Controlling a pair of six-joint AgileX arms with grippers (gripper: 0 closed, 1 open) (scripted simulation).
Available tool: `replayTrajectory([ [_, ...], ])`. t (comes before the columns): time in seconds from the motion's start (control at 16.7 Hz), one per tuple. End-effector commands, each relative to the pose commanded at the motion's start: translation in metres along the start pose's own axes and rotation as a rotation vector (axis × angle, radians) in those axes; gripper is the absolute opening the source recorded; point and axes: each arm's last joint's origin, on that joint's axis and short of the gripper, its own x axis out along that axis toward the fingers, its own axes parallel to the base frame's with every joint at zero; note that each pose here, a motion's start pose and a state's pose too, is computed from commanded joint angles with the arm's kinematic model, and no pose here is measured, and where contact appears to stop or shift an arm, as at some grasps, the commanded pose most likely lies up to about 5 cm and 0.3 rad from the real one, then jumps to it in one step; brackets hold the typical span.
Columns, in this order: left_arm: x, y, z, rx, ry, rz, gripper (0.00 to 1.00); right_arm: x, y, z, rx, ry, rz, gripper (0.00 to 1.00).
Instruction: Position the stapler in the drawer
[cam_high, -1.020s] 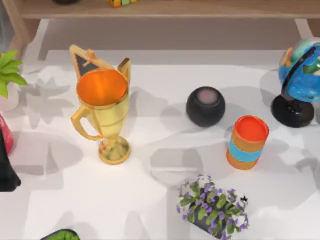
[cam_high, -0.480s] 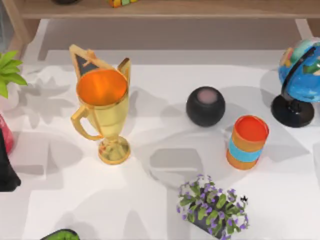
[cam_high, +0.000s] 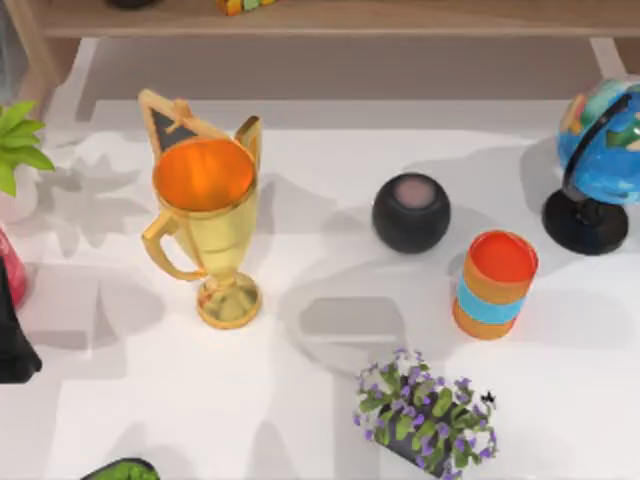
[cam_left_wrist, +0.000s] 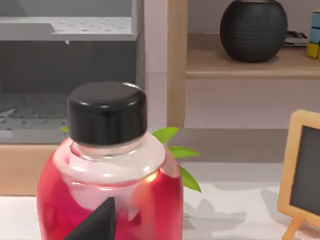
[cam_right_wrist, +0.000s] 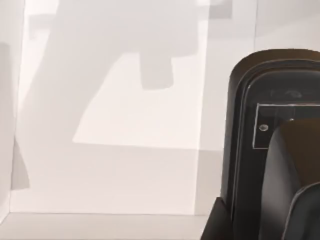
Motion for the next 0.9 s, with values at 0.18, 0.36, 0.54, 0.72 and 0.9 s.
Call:
replayTrajectory([
  [0.18,0.000,0.000,0.000,0.000,0.000,0.000,1.00,0.075,0.001,0.010,0.019,0.143,0.100,0.00],
  [0.36,0.000,0.000,0.000,0.000,0.000,0.000,1.00,0.136,0.007,0.004,0.069,0.281,0.164,0.00],
  [0.54,0.000,0.000,0.000,0.000,0.000,0.000,1.00,0.164,0.009,-0.006,0.115,0.366,0.195,0.00],
  [0.72,0.000,0.000,0.000,0.000,0.000,0.000,1.00,0.165,0.009,-0.006,0.118,0.371,0.197,0.00],
  [0.9,0.000,0.000,0.000,0.000,0.000,0.000,1.00,0.166,0.010,-0.005,0.116,0.368,0.197,0.00],
])
